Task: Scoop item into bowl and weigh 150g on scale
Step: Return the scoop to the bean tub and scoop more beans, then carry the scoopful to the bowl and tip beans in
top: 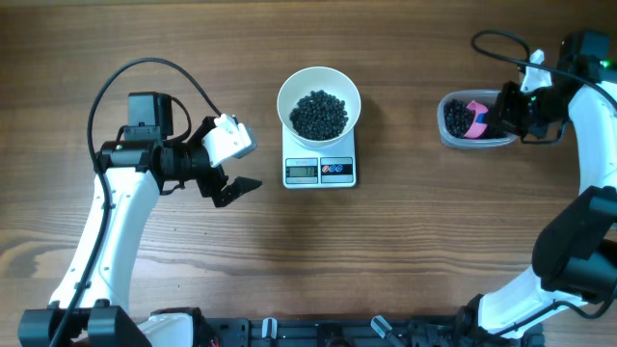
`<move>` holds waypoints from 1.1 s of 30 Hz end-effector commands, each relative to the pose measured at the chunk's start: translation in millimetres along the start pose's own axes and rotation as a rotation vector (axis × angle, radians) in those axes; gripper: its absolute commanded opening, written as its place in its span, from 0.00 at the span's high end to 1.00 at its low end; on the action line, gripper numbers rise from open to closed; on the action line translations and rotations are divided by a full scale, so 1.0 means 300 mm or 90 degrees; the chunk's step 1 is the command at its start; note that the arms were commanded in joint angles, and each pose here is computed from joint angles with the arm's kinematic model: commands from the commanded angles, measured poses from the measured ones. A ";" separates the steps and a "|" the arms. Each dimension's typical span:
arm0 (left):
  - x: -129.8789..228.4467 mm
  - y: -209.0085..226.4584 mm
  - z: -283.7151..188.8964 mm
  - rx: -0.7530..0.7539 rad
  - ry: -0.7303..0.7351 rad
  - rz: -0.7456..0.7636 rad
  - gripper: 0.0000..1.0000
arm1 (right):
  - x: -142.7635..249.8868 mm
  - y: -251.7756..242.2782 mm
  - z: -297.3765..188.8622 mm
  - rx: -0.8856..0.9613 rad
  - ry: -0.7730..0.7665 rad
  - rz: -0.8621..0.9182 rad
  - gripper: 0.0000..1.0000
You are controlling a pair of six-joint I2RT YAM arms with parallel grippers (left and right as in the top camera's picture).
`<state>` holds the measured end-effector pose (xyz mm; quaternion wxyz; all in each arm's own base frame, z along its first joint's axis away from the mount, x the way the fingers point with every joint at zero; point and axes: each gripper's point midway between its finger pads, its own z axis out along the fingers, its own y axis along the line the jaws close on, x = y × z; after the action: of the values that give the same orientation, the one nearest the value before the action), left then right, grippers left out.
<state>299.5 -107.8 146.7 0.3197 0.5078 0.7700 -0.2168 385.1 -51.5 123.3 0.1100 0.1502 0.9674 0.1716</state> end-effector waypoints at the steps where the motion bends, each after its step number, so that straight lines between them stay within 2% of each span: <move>1: -0.004 0.005 -0.002 0.000 -0.003 -0.005 0.00 | 0.046 0.045 0.054 -0.035 0.048 -0.014 0.96; 10: -0.004 0.005 -0.002 0.000 -0.003 -0.005 0.00 | 0.068 -0.009 0.029 -0.034 0.063 0.011 0.96; 17: -0.004 0.005 -0.002 0.000 -0.003 -0.005 0.00 | 0.037 -0.064 -0.020 -0.099 0.029 0.037 0.96; 25: -0.004 0.005 -0.002 0.000 -0.003 -0.005 0.00 | -0.007 -0.141 -0.124 -0.218 -0.048 0.068 0.96; 33: -0.004 0.005 -0.002 0.000 -0.003 -0.005 0.00 | -0.045 -0.025 -0.206 -0.386 -0.107 0.024 0.96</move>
<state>299.5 -107.8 146.7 0.3198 0.5079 0.7699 -0.2167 370.7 -100.6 162.5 0.1942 0.1780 0.8947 0.3608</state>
